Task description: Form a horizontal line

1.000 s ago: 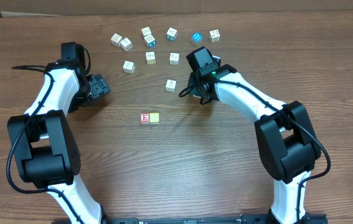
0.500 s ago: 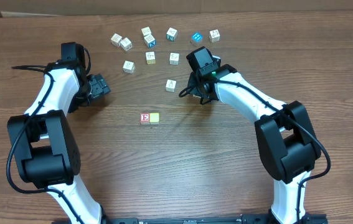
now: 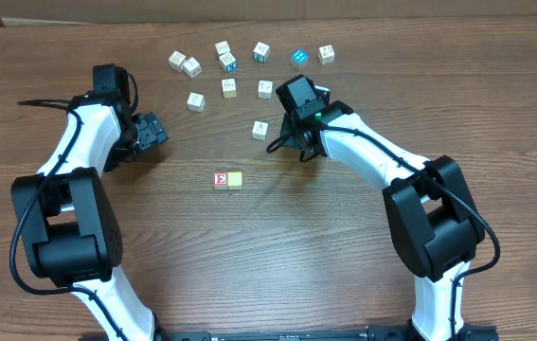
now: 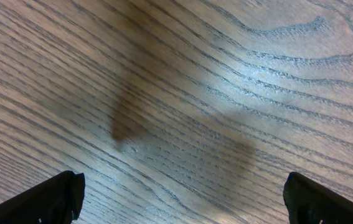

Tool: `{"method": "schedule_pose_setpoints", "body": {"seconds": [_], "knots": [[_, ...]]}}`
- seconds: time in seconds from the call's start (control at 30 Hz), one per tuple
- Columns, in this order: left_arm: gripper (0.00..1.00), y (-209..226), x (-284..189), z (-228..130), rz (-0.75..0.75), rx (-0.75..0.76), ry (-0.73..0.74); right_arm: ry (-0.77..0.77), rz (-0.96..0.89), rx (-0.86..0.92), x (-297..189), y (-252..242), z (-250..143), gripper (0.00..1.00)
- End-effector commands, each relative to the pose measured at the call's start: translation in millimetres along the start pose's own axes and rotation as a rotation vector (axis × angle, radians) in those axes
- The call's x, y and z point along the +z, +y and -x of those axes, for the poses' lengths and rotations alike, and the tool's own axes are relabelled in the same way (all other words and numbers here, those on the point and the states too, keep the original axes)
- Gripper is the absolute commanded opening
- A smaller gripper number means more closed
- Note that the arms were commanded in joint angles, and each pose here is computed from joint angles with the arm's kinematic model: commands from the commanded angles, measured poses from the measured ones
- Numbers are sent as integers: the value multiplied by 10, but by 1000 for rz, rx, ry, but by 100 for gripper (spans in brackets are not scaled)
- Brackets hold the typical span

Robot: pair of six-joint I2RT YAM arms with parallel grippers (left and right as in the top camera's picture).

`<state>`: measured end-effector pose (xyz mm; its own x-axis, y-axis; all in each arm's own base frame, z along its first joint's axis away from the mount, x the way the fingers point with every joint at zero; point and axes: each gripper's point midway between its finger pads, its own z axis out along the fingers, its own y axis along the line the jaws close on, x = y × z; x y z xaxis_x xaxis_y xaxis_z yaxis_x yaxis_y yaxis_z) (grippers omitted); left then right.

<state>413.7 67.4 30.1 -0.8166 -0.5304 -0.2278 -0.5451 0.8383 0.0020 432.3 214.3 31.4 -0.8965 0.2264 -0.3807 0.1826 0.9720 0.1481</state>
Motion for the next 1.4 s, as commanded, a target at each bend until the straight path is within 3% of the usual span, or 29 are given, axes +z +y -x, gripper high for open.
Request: {"method": "schedule_pose_setpoints", "body": {"seconds": [0.0,1.37], "knots": [[100,2,-35,5,7,1,-12,-17,-28,-4,13,-55,18,49],[100,1,-36,6,6,1,-12,-6,-48,-6,75,-99,-18,45]]}}
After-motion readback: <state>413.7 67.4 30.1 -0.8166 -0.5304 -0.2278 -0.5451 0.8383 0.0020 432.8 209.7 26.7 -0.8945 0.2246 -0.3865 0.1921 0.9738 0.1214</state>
